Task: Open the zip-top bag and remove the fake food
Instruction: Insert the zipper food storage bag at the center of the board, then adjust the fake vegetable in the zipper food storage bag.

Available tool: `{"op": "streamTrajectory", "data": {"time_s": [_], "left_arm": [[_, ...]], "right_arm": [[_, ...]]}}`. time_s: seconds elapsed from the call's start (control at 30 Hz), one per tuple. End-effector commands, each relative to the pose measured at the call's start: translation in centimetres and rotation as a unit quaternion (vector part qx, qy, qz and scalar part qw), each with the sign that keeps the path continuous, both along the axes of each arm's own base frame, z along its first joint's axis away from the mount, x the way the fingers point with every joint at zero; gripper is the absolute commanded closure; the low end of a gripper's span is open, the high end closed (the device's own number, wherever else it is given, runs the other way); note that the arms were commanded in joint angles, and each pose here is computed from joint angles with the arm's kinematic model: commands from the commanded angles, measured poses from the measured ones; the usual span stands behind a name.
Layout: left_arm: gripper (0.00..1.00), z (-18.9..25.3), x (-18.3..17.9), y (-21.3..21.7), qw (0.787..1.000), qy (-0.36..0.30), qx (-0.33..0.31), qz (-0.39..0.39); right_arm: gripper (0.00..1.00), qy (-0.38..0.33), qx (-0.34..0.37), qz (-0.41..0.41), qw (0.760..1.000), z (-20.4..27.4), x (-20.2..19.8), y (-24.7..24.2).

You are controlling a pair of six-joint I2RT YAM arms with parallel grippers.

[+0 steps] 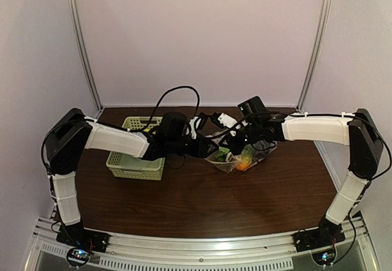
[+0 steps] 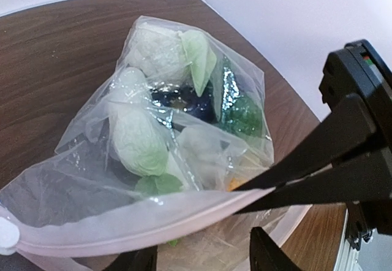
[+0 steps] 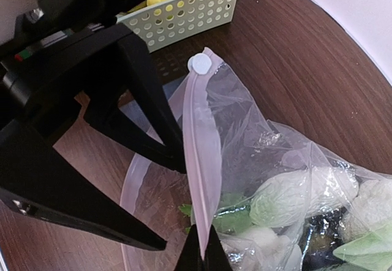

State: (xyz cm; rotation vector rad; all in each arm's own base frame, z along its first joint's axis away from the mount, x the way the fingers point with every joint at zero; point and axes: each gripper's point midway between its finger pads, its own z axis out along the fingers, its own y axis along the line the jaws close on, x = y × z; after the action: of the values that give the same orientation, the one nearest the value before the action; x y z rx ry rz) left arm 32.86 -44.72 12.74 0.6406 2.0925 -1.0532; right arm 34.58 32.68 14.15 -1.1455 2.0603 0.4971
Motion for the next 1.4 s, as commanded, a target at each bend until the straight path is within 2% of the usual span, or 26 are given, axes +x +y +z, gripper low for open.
{"op": "streamTrajectory", "data": {"time_s": [0.0, 0.17, 0.37, 0.53, 0.7, 0.87, 1.1, 1.17, 1.37], "left_arm": [[0.47, -0.7, 1.4, -1.2, 1.000, 0.007, -0.012, 0.017], [0.45, -2.3, 1.9, -2.4, 1.000, 0.005, -0.012, 0.004], [0.42, -5.0, 2.6, -1.8, 0.999, 0.027, 0.011, 0.040], [0.41, -6.4, 3.7, -1.4, 0.997, 0.016, 0.026, 0.068], [0.46, -7.5, 3.8, -2.6, 0.998, 0.029, 0.022, 0.050], [0.59, -7.6, 3.4, -3.1, 0.998, 0.043, 0.007, 0.039], [0.93, -4.7, 3.2, -2.9, 0.999, 0.016, -0.021, 0.034], [1.00, -3.7, 2.9, -3.0, 0.999, 0.011, -0.026, 0.026], [1.00, -0.7, 1.8, -2.0, 0.999, 0.015, -0.033, 0.023]], "right_arm": [[1.00, 0.013, -0.012, -0.002, 1.000, -1.6, 0.0, -0.3], [1.00, 0.020, -0.011, -0.004, 1.000, -1.9, 0.1, -0.2], [1.00, 0.039, -0.016, -0.012, 0.999, -3.4, 0.2, -0.1], [1.00, 0.044, -0.019, -0.010, 0.999, -3.9, 0.2, 0.1], [1.00, 0.045, -0.022, -0.012, 0.999, -4.1, 0.3, 0.0], [1.00, 0.037, -0.026, -0.018, 0.999, -3.9, 0.5, -0.2], [1.00, 0.037, -0.031, -0.018, 0.999, -4.2, 0.6, -0.3], [1.00, 0.036, -0.031, -0.021, 0.999, -4.3, 0.7, -0.3], [1.00, 0.018, -0.034, -0.046, 0.998, -3.3, 1.5, -0.9]]}}
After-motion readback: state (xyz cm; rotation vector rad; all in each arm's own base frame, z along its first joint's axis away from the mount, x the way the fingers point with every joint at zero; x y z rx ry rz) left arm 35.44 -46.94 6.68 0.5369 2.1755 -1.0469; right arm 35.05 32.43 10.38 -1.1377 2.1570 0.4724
